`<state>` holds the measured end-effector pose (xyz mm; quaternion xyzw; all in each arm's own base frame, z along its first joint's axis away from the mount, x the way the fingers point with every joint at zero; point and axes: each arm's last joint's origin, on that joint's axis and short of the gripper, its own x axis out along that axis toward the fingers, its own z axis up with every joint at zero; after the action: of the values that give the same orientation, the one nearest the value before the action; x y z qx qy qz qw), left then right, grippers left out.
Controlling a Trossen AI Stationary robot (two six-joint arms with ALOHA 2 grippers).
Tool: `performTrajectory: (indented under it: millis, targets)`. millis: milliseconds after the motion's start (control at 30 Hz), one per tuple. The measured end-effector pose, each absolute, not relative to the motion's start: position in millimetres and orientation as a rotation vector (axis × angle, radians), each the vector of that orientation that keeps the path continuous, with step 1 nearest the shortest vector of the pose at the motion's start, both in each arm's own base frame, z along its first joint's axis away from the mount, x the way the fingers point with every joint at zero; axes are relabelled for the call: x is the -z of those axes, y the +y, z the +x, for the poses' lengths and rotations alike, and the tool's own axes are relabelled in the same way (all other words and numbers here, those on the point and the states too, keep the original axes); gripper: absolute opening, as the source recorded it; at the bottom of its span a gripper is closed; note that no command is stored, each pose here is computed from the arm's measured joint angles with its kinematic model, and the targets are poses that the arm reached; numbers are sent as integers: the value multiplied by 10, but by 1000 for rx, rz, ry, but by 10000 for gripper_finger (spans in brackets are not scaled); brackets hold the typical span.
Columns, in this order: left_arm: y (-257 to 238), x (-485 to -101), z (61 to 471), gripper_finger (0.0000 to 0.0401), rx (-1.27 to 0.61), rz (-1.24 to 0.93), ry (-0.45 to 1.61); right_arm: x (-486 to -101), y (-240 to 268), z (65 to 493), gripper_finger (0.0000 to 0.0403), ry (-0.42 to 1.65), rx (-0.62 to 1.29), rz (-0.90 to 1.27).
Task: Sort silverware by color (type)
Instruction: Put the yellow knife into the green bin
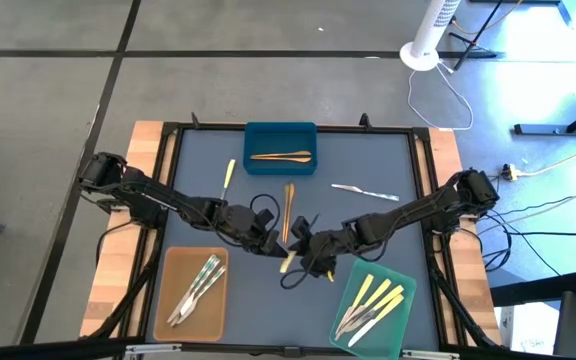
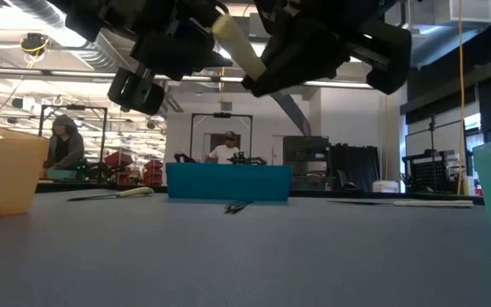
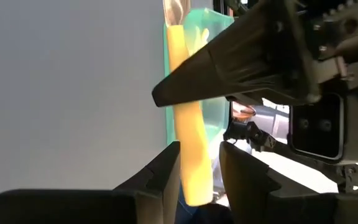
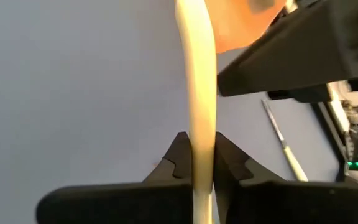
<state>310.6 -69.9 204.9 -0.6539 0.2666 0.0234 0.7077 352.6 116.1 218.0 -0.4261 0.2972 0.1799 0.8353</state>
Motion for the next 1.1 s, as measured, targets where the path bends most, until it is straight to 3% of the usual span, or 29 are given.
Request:
performTrajectory:
  millis: [267, 533, 867, 1100]
  targets:
    - [-680, -2047, 3112, 106, -84, -1365, 538, -2133, 1390, 3346, 12, 728, -450, -977]
    - [-620, -2048, 3124, 106, -66, -1066, 484, -2519, 1648, 3288, 13, 754, -366, -938]
    - [-521, -2048, 3142, 106, -68, -832, 450, -3101, 1712, 3282, 13, 790, -164, -465]
    - [-520, -2048, 3142, 106, -49, -730, 448, -3307, 1838, 2965, 13, 798, 34, -133]
